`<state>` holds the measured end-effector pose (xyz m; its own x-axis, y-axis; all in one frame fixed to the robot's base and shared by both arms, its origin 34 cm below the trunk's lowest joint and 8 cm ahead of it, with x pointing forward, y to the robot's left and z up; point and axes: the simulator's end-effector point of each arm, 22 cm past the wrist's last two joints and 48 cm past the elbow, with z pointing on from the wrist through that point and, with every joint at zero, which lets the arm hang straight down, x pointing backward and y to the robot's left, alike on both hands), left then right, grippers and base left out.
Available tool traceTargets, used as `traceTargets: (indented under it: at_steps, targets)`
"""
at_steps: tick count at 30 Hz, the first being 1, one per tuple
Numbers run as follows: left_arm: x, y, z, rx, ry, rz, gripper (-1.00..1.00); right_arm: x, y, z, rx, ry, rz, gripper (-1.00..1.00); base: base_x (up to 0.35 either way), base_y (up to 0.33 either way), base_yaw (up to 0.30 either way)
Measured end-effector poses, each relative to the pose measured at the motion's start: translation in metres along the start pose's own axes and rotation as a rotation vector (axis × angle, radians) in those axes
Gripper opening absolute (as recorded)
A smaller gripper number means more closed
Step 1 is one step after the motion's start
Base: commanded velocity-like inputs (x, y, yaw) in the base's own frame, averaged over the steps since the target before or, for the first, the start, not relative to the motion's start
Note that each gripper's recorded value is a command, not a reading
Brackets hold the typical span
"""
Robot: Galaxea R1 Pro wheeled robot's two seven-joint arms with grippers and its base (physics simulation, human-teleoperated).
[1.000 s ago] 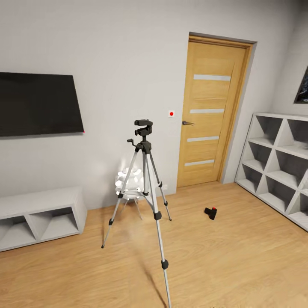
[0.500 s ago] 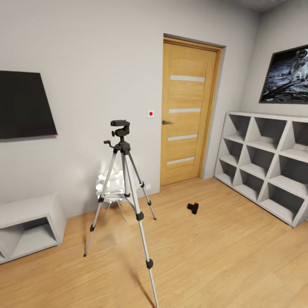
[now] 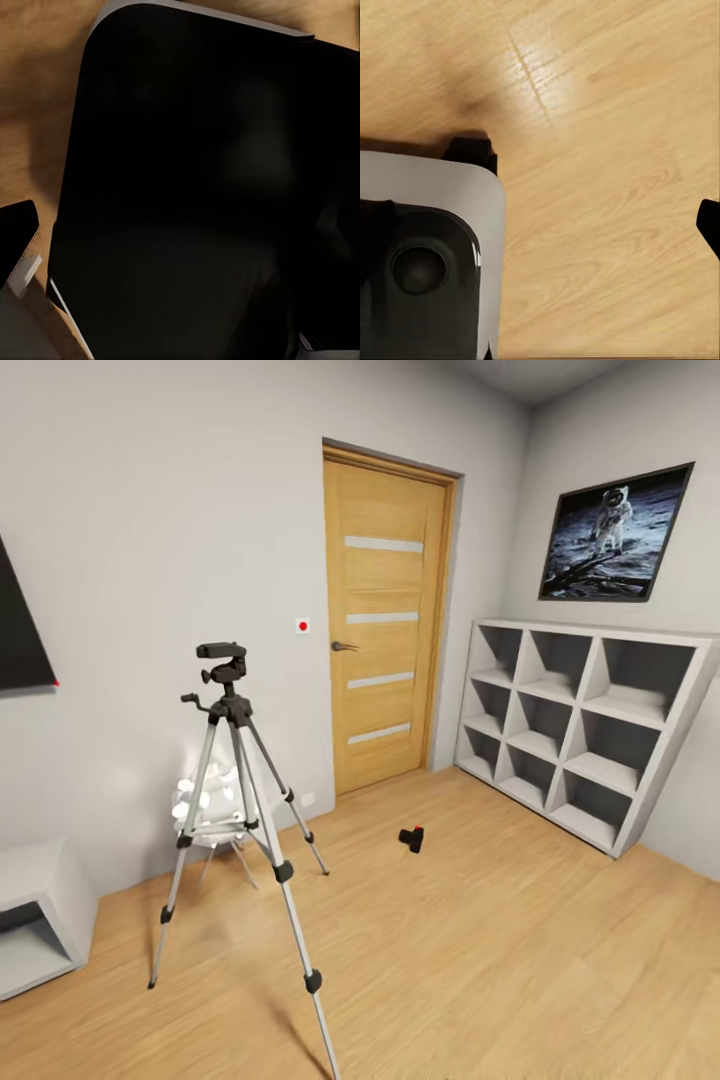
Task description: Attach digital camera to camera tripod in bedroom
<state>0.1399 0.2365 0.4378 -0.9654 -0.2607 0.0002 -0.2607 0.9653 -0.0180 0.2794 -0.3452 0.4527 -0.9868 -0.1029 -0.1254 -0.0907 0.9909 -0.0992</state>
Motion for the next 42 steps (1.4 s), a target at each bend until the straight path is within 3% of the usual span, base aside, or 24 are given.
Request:
traceTargets:
  at_steps: [18, 42]
  targets:
    - [-0.013, -0.003, 0.0, 0.006, -0.027, -0.071, 1.0, 0.002, 0.014, 0.0, -0.018, 0.002, -0.001, 1.0, 0.003, -0.001, -0.299]
    - [-0.014, -0.003, 0.0, 0.005, -0.027, -0.079, 1.0, -0.001, 0.014, 0.0, -0.016, -0.008, -0.009, 1.0, 0.088, -0.2, -0.299]
